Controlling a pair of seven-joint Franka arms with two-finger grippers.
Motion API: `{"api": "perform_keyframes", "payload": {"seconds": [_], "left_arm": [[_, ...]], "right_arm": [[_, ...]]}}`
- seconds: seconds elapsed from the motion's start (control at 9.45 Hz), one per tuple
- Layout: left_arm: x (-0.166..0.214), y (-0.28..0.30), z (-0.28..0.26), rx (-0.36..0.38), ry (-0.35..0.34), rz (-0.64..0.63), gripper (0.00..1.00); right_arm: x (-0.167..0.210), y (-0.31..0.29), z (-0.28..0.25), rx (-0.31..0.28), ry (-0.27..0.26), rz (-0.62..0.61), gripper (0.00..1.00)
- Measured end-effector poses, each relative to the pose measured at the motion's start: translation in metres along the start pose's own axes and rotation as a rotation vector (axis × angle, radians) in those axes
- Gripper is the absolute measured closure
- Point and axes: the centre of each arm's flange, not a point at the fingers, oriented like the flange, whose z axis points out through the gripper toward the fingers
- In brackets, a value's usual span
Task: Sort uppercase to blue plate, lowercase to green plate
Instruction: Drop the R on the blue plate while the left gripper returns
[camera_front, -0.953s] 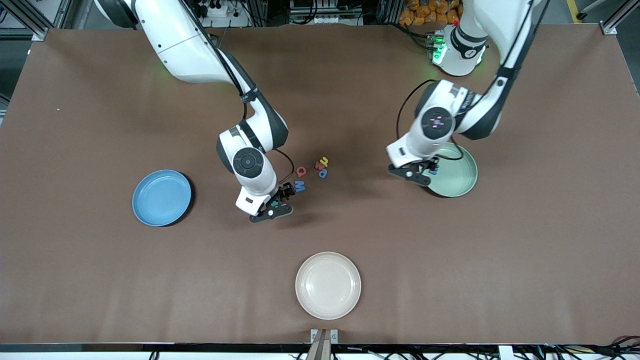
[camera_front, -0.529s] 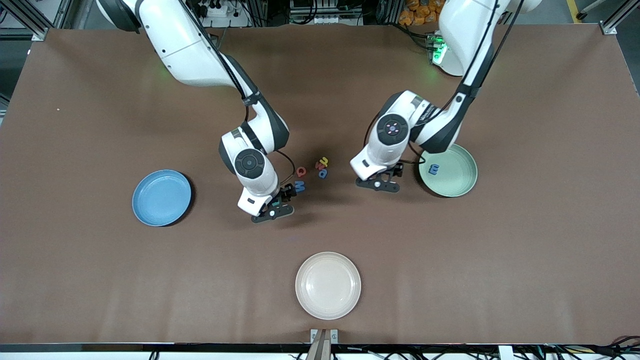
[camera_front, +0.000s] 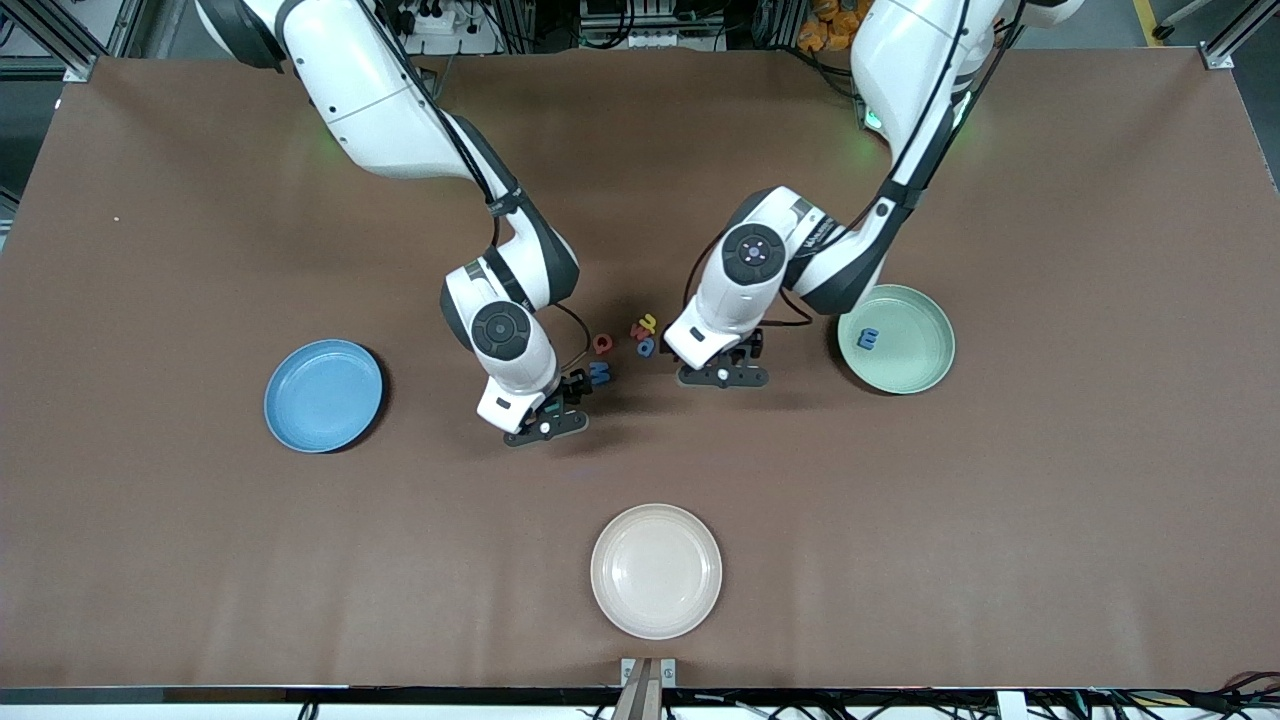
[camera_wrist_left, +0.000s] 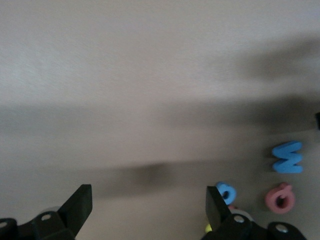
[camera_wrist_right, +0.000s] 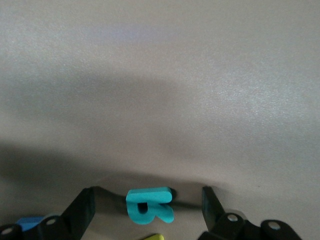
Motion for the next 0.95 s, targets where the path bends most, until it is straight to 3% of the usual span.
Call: {"api": "perform_keyframes", "payload": {"seconds": [0.32, 0.42, 0.64, 0.95], "left_arm": [[-0.009, 0.026, 0.009, -0.025, 0.011, -0.040, 0.00], [-0.011, 0.033, 0.011, -0.039, 0.022, -0.059, 0.00], [-0.014, 0.046, 0.019, -0.046, 0.030, -0.060, 0.00], [-0.013, 0.050, 0.049, 0.016, 0.061, 0.028, 0.00]], "right_arm": [[0.002, -0.001, -0.007, 0.003, 0.009, 0.000, 0.57], [0.002, -0.001, -0.008, 0.003, 0.007, 0.000, 0.63], [0.002, -0.001, -0.008, 0.003, 0.007, 0.001, 0.63], [0.015, 0.018, -0.022, 0.006, 0.040, 0.031, 0.63]]}}
